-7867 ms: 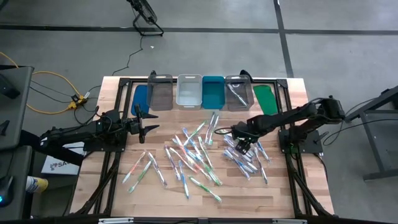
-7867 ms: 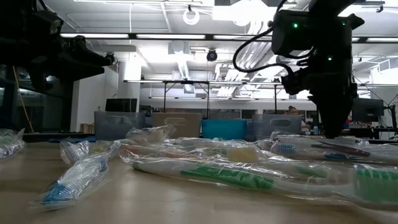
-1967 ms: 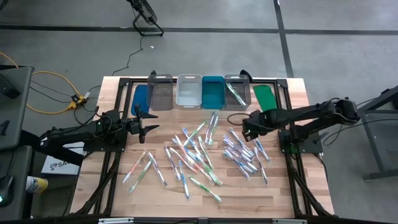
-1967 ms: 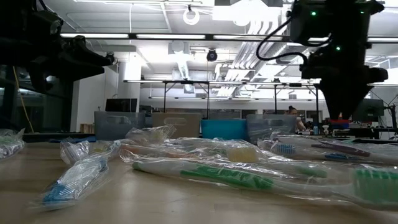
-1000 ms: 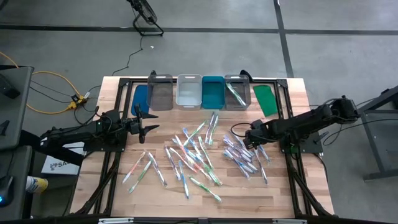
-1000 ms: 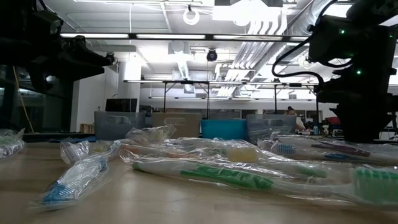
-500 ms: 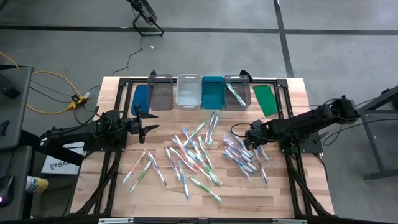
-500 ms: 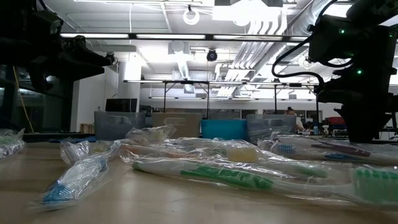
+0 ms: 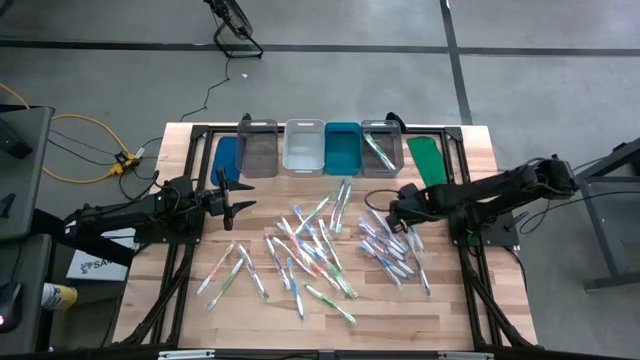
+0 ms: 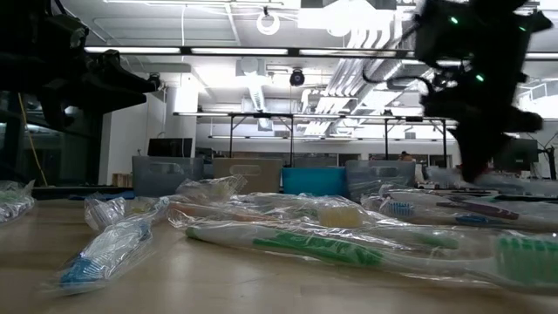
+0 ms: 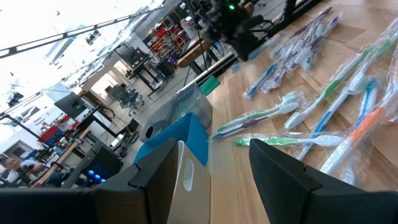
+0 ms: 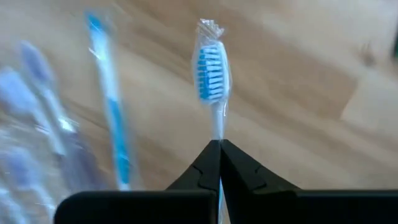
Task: Pick & Place Toothbrushes
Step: Put the blue toothbrush into the blue bin
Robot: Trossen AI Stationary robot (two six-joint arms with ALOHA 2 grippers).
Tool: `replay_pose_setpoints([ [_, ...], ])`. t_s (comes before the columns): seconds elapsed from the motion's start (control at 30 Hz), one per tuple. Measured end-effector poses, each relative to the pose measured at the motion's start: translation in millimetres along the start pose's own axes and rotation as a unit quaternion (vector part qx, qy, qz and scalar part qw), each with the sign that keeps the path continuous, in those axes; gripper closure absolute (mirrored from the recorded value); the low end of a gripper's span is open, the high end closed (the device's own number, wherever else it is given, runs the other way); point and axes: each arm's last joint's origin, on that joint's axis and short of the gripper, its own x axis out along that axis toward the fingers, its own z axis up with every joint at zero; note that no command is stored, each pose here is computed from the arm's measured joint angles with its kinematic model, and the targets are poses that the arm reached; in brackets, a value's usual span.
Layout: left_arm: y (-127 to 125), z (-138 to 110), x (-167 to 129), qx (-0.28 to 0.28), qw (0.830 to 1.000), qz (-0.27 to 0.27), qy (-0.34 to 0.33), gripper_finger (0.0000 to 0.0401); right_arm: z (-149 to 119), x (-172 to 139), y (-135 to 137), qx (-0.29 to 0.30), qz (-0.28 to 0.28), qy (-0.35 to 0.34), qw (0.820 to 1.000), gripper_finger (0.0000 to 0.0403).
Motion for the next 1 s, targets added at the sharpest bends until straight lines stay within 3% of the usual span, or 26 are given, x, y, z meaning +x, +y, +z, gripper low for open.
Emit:
replay_pose_setpoints([
  [0.47, 0.0, 0.0, 0.0, 0.000, 1.000, 0.000, 0.000, 0.0208, 94.0, -60.3, 13.4, -0.064, 0.076, -0.143, 0.985, 0.0401],
  [0.77, 0.0, 0.0, 0.0, 0.000, 1.000, 0.000, 0.000, 0.0208, 146.0, -82.1, 9.5, -0.076, 0.161, -0.262, 0.948, 0.0401],
  [1.0, 0.0, 0.0, 0.0, 0.000, 1.000, 0.000, 0.000, 0.0208, 182.2, -70.8, 4.1, -0.085, 0.218, -0.310, 0.922, 0.0401],
])
